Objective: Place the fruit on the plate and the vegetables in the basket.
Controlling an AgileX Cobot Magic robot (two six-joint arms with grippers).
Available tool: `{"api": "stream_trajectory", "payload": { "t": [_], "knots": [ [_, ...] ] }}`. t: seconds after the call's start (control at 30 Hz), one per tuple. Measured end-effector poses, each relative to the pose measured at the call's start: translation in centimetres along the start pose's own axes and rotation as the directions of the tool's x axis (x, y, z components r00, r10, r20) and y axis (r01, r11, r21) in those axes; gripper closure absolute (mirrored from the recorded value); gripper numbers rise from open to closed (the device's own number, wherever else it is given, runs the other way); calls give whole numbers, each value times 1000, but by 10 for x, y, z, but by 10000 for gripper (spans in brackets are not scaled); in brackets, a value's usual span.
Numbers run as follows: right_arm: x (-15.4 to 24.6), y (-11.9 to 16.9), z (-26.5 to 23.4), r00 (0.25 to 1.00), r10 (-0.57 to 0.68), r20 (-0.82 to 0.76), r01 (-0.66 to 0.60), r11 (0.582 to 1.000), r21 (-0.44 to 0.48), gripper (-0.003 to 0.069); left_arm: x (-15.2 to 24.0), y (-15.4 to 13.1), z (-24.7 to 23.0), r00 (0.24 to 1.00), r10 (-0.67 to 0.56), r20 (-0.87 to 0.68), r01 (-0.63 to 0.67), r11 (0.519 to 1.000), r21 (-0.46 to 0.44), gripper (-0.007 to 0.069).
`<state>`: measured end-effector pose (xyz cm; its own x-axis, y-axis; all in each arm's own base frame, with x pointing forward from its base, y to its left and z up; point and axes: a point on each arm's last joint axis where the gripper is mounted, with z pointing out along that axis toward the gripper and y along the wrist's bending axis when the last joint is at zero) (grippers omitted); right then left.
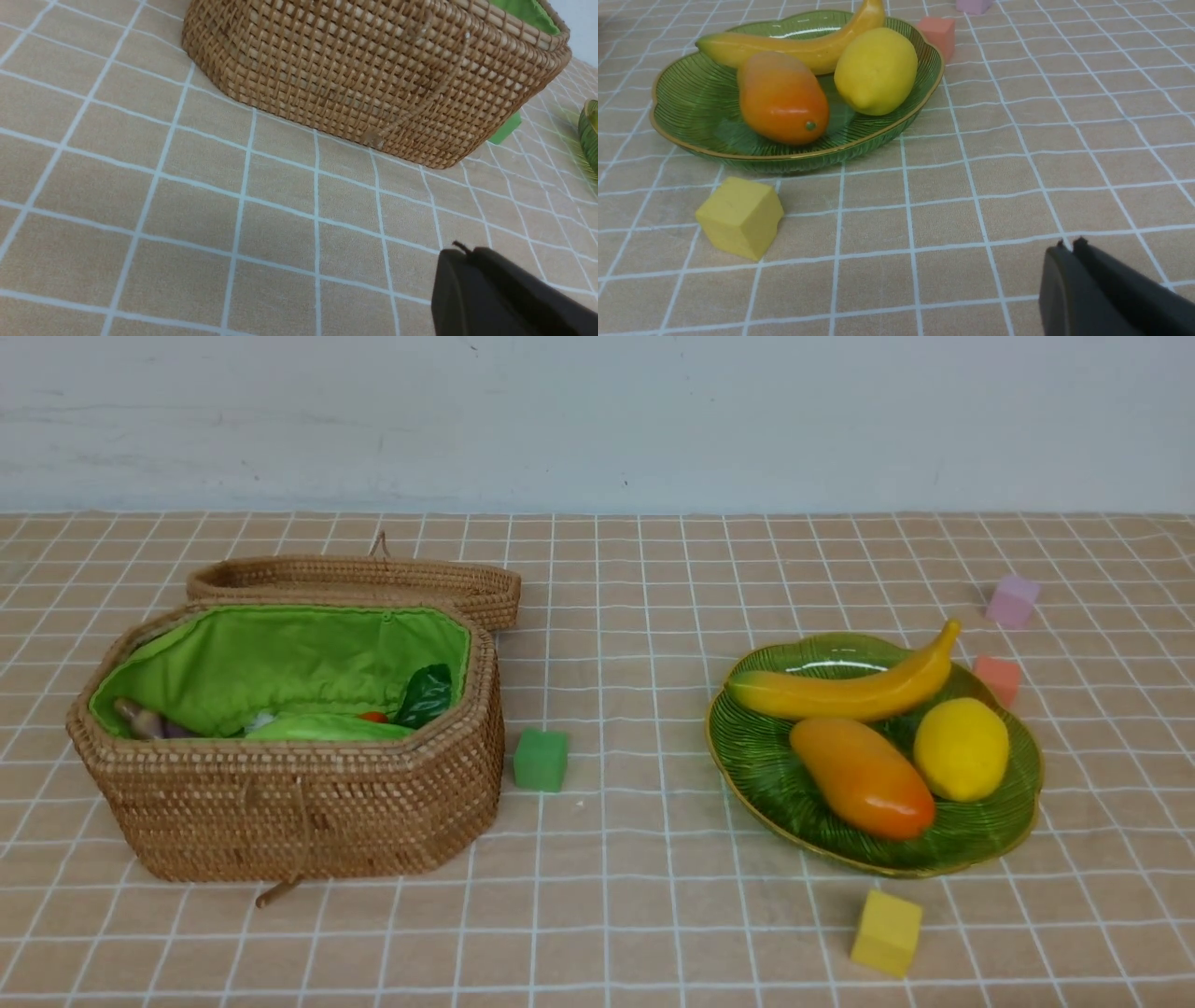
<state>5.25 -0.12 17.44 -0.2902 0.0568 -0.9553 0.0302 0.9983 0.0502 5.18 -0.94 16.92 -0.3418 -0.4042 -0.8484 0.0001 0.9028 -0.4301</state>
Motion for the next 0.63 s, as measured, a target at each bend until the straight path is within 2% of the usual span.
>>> {"api": "stream_trajectory", "payload": {
  "t": [0.63],
  "knots": [
    [0, 0, 0, 1000, -1, -2, 1, 1000, 1, 613, 0, 0, 0, 1000, -1, 0, 1, 1000, 0, 633]
  ]
}}
